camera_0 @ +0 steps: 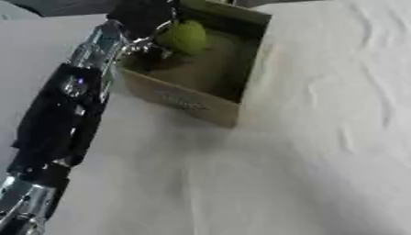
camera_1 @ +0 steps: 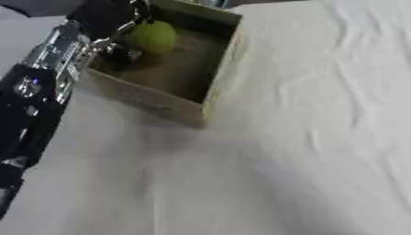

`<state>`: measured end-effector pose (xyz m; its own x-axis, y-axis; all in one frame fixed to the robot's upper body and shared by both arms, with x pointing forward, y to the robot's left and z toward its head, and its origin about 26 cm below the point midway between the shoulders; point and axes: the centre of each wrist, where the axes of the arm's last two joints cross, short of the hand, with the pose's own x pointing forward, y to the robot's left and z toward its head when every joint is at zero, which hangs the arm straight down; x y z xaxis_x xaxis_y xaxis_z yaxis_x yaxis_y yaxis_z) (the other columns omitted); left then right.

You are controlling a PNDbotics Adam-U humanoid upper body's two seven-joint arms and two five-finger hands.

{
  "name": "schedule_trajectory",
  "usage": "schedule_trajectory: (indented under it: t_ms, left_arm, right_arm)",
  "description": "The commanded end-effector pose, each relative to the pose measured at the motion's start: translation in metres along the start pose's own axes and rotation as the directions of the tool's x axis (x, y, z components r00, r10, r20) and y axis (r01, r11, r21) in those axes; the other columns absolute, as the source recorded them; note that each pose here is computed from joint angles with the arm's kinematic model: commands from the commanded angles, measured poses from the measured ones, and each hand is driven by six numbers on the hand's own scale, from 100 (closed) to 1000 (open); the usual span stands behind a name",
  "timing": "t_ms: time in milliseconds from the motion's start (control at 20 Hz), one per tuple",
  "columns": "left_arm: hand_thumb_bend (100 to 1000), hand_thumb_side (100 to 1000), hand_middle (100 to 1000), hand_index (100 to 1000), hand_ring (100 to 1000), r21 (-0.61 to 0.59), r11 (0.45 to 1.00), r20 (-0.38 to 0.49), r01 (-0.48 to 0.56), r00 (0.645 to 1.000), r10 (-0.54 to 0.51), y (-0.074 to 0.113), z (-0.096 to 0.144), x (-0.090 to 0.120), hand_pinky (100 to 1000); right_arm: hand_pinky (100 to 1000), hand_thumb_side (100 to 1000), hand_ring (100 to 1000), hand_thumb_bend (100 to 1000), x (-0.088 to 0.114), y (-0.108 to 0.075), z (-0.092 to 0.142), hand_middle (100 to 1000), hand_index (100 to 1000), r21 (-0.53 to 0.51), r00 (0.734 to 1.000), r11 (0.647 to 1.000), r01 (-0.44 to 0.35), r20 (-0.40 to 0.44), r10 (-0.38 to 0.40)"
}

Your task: Pick up objects on the table and place them in the box.

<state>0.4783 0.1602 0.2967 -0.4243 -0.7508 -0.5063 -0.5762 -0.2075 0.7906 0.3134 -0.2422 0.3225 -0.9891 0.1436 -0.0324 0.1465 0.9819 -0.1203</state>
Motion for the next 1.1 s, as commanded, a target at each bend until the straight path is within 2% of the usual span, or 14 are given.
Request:
schedule_trajectory:
  t_ms: [50, 250, 400, 600, 700, 800, 850, 900, 950, 1000, 1100]
  left_arm:
    - [413, 100, 398, 568, 475, 0.067, 0.996, -0.015, 0.056, 0.998, -0.055, 0.016, -0.005, -0.007, 541]
    - [468, 100, 435, 613, 508, 0.072, 0.993, 0.028, 0.089, 0.995, -0.091, 0.01, -0.006, -0.001, 581]
    - [477, 100, 443, 622, 514, 0.089, 0.992, 0.039, 0.094, 0.994, -0.098, 0.009, -0.006, 0.0, 582]
    - [513, 100, 601, 767, 668, 0.098, 0.99, 0.063, 0.103, 0.992, -0.11, 0.006, -0.006, 0.001, 709]
    - [490, 100, 619, 784, 676, 0.109, 0.989, 0.081, 0.097, 0.991, -0.106, 0.006, -0.006, 0.002, 710]
    - [387, 100, 705, 838, 727, 0.124, 0.99, 0.102, 0.071, 0.991, -0.084, 0.005, -0.006, 0.004, 731]
    - [378, 100, 712, 843, 733, 0.131, 0.99, 0.111, 0.051, 0.992, -0.066, 0.005, -0.006, 0.005, 735]
    - [311, 100, 752, 870, 769, 0.137, 0.99, 0.118, 0.028, 0.992, -0.044, 0.004, -0.006, 0.005, 750]
    - [284, 100, 759, 875, 775, 0.144, 0.99, 0.123, 0.006, 0.992, -0.024, 0.004, -0.006, 0.005, 752]
    - [240, 184, 782, 887, 794, 0.148, 0.989, 0.129, -0.016, 0.992, -0.004, 0.004, -0.006, 0.006, 764]
    - [229, 306, 804, 896, 815, 0.145, 0.988, 0.138, -0.049, 0.99, 0.029, 0.004, -0.005, 0.006, 773]
  right_arm:
    - [856, 411, 788, 100, 0.006, 0.001, -0.009, 593, 758, 0.001, 0.999, 1.0, 0.014, 0.035, -0.014]
    - [854, 411, 786, 100, 0.006, 0.001, -0.009, 590, 757, 0.0, 0.999, 1.0, 0.019, 0.038, -0.019]
    - [853, 417, 785, 100, 0.006, 0.001, -0.009, 587, 756, -0.005, 0.999, 1.0, 0.021, 0.037, -0.02]
    - [852, 417, 784, 100, 0.006, 0.0, -0.009, 586, 755, -0.01, 0.999, 1.0, 0.022, 0.036, -0.022]
    - [852, 417, 784, 100, 0.006, 0.0, -0.009, 586, 755, -0.012, 0.999, 1.0, 0.022, 0.036, -0.021]
    - [851, 414, 783, 100, 0.006, 0.0, -0.009, 586, 755, -0.014, 0.999, 1.0, 0.022, 0.037, -0.021]
    - [851, 414, 783, 100, 0.006, 0.0, -0.01, 586, 755, -0.015, 0.999, 1.0, 0.021, 0.038, -0.021]
    - [851, 413, 783, 100, 0.006, 0.0, -0.01, 586, 755, -0.016, 0.999, 1.0, 0.021, 0.038, -0.02]
    - [851, 413, 783, 100, 0.006, 0.0, -0.01, 586, 755, -0.017, 0.999, 1.0, 0.02, 0.038, -0.019]
    - [851, 412, 783, 100, 0.006, -0.001, -0.01, 586, 755, -0.018, 0.999, 1.0, 0.019, 0.038, -0.019]
    - [851, 412, 783, 100, 0.006, -0.001, -0.01, 586, 755, -0.021, 0.999, 1.0, 0.019, 0.038, -0.018]
